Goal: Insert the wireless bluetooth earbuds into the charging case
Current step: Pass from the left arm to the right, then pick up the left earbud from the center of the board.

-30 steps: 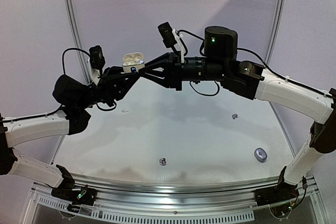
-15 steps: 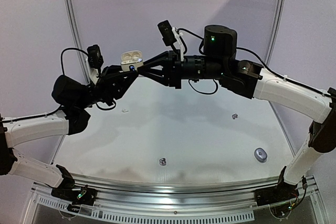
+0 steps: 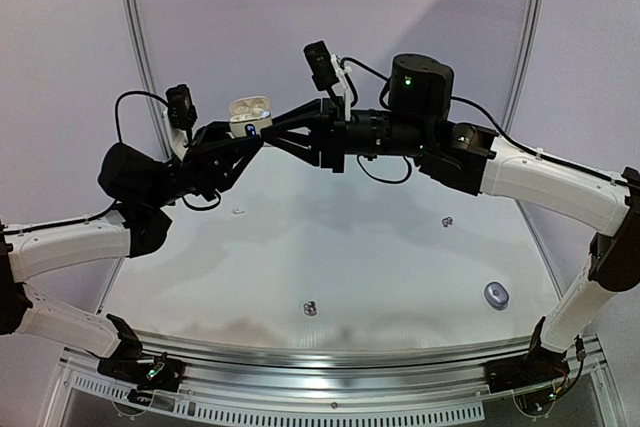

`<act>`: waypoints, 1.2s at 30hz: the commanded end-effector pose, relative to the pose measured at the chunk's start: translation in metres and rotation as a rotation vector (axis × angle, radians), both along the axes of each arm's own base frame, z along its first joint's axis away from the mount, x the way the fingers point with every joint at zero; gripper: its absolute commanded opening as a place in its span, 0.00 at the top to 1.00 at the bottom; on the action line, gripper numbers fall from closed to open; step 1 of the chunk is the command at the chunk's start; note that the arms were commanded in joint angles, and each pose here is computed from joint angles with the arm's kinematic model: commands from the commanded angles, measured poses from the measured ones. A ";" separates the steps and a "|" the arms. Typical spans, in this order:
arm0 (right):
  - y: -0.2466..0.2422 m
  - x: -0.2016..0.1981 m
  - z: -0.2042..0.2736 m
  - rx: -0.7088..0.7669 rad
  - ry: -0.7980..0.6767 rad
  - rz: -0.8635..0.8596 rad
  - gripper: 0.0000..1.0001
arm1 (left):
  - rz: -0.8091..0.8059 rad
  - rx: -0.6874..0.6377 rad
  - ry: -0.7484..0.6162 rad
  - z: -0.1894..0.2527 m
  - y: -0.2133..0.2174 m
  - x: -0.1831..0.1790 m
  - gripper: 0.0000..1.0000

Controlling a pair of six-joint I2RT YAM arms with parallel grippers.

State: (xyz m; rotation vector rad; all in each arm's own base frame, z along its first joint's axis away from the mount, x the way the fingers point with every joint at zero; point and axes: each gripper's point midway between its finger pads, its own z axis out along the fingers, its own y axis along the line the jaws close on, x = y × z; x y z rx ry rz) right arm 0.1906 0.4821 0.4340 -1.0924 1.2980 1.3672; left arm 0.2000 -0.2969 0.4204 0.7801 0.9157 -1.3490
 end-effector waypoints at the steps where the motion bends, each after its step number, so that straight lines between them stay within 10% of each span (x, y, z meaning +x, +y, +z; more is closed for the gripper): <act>1: -0.004 -0.008 -0.001 0.000 0.005 0.013 1.00 | 0.009 -0.002 0.014 -0.001 0.001 -0.001 0.59; 19: -0.020 0.006 0.006 0.037 -0.034 -0.120 1.00 | 0.034 0.050 0.042 -0.014 0.001 0.003 0.18; 36: -0.066 0.058 0.013 0.090 -0.071 -0.410 1.00 | 0.257 0.487 0.240 -0.100 0.013 0.053 0.10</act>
